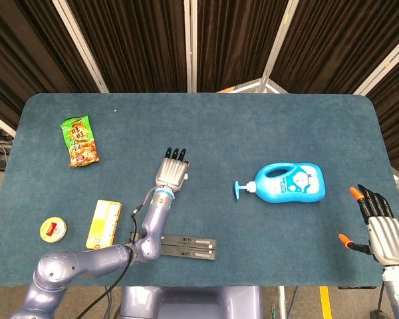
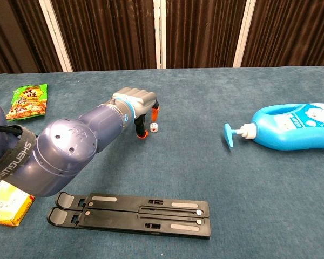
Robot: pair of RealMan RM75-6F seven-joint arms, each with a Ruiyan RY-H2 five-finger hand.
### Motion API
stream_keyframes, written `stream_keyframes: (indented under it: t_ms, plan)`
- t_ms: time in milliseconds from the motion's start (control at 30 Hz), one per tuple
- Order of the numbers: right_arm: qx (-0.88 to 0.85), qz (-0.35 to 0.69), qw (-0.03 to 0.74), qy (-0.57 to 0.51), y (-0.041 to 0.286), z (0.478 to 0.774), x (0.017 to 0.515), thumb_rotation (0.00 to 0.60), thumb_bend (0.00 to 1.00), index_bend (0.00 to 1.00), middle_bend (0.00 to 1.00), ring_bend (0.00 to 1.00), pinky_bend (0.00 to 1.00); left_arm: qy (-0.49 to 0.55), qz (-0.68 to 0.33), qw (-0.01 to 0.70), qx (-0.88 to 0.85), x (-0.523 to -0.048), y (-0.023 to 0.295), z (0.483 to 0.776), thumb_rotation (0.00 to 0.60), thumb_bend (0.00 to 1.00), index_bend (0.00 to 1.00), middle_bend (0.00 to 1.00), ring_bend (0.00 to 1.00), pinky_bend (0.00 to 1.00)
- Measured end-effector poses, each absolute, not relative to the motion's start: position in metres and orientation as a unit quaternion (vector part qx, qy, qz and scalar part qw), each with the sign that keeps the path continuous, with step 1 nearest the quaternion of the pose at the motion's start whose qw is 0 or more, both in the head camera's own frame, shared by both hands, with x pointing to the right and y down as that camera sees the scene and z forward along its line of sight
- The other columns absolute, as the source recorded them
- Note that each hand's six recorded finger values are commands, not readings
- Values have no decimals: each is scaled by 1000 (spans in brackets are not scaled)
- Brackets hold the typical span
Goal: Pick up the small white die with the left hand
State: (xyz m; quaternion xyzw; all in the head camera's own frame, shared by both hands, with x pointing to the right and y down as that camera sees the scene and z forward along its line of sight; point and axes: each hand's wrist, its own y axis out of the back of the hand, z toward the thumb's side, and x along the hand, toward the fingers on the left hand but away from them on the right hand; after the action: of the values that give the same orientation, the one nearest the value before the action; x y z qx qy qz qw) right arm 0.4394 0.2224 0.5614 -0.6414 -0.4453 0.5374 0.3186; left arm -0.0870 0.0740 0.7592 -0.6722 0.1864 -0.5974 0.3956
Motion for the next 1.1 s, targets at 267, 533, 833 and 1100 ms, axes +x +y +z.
stream_keyframes:
  t_ms: [267,533,833,1100]
  plan:
    - [-642,537,319,-445,222,562,439,600,80,0,0,0,0,186,-595,396,-674,-84,74,762,600,391,381,0,0,0]
    - [-644,537,318,-443,223,563,438,600,80,0,0,0,0,191,-590,395,-678,-81,72,764,600,402,402,0,0,0]
    - [-646,538,315,-441,224,565,437,600,80,0,0,0,0,190,-581,398,-684,-76,74,765,600,473,531,0,0,0]
    - [-646,531,314,-450,223,561,438,600,80,0,0,0,0,197,-574,410,-681,-77,74,760,600,526,661,0,0,0]
